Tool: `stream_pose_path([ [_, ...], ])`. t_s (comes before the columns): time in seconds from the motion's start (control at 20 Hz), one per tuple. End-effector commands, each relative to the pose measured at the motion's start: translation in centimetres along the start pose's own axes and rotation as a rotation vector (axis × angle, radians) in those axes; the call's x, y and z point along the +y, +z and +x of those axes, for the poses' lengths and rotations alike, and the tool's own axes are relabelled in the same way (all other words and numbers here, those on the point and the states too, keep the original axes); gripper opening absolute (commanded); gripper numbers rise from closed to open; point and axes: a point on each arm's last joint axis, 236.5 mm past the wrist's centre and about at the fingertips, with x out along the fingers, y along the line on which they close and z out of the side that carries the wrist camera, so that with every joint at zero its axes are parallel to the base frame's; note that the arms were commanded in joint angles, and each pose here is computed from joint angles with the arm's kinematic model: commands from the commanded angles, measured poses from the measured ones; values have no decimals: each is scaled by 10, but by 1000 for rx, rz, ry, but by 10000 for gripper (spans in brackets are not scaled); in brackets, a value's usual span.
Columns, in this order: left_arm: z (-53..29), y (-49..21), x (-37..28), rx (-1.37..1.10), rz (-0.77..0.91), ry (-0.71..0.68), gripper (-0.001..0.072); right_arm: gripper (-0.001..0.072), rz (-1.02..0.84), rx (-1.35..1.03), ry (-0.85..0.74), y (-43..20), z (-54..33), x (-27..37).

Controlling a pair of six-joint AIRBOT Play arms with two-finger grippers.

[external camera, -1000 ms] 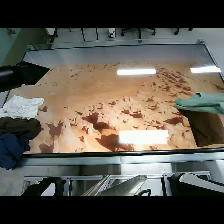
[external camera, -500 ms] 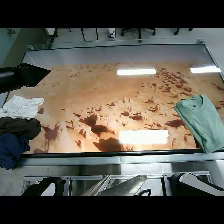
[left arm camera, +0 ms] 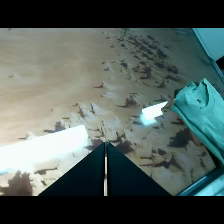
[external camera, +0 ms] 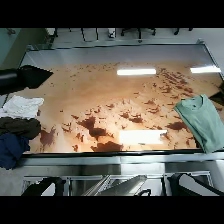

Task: Fold the shirts.

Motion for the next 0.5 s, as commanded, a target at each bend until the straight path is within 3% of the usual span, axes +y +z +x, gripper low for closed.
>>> stream_pose_path([
  [0.0,25,-44,-22,87,-35,-61,14,16,-289,22,101,-53,32,85],
  [0.25,72,-149,-51,226,-83,-123,13,16,-552,109,213,-193,90,139],
  [0.45,79,-183,-65,259,-106,-152,14,17,-637,193,237,-243,107,146],
])
